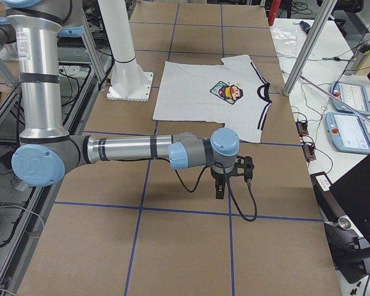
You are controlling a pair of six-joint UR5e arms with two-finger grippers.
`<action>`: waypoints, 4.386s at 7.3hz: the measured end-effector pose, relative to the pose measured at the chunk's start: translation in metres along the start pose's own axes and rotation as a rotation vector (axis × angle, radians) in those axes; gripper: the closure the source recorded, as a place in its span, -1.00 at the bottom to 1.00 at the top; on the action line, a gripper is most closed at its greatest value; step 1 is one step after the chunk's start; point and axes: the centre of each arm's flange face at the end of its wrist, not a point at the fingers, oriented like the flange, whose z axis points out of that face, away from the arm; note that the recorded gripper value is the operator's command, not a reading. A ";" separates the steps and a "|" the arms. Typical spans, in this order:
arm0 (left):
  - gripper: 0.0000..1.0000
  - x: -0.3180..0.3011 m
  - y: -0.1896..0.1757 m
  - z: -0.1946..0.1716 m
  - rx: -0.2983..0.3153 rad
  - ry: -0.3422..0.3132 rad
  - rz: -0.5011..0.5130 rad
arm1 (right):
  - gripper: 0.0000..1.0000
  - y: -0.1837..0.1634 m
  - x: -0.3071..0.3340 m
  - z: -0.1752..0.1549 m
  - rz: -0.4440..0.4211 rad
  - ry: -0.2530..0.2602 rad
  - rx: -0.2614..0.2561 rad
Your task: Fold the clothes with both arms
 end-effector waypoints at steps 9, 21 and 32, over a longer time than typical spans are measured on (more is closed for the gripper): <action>-1.00 0.012 0.017 0.005 0.014 0.005 0.039 | -1.00 -0.019 -0.044 0.016 -0.078 -0.050 -0.014; -1.00 0.021 0.021 -0.001 0.025 0.013 0.065 | -0.88 -0.162 -0.331 0.172 0.064 -0.063 0.311; -1.00 0.034 0.017 -0.012 0.047 0.019 0.083 | 1.00 -0.167 -0.353 0.219 0.122 -0.025 0.249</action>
